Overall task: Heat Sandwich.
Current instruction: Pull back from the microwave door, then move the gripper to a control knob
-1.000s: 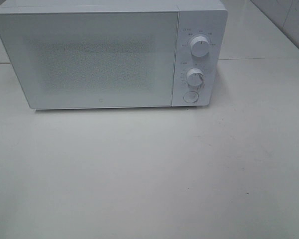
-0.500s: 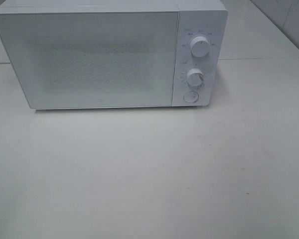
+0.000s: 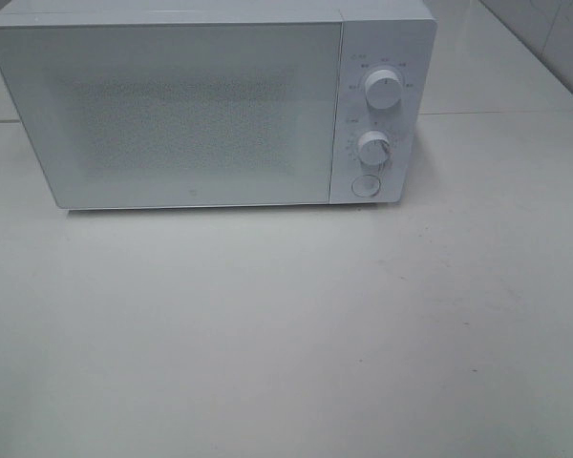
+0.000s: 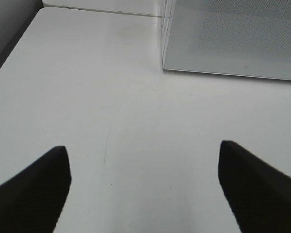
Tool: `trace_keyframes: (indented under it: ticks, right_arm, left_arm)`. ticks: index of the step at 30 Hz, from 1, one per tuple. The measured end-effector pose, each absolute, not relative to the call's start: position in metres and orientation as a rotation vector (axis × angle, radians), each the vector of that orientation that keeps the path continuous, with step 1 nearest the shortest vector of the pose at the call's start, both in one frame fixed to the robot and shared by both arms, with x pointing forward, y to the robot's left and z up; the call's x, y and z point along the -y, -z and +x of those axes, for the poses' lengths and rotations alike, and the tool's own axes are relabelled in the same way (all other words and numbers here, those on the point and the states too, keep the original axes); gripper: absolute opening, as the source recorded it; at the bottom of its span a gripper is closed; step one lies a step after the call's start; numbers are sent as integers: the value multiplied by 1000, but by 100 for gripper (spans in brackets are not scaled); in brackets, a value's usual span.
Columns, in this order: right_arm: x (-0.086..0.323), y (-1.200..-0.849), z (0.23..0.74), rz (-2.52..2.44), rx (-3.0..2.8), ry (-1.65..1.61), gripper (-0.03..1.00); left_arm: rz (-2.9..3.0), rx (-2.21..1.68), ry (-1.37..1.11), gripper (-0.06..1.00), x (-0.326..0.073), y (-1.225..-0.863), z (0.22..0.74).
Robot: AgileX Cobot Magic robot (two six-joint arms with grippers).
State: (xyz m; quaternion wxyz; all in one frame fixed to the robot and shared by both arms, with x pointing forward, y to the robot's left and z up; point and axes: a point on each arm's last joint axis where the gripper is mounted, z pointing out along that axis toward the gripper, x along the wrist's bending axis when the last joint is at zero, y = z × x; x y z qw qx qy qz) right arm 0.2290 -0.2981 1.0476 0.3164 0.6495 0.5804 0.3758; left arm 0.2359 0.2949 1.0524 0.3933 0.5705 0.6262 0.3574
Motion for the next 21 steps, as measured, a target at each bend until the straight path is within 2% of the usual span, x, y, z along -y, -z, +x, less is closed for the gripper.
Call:
trace_keyframes:
  ticks: [21]
  right_arm:
    - [298, -1048, 229, 1710, -1528, -989, 51]
  left_arm:
    - [1448, -1589, -907, 76, -295, -1052, 236]
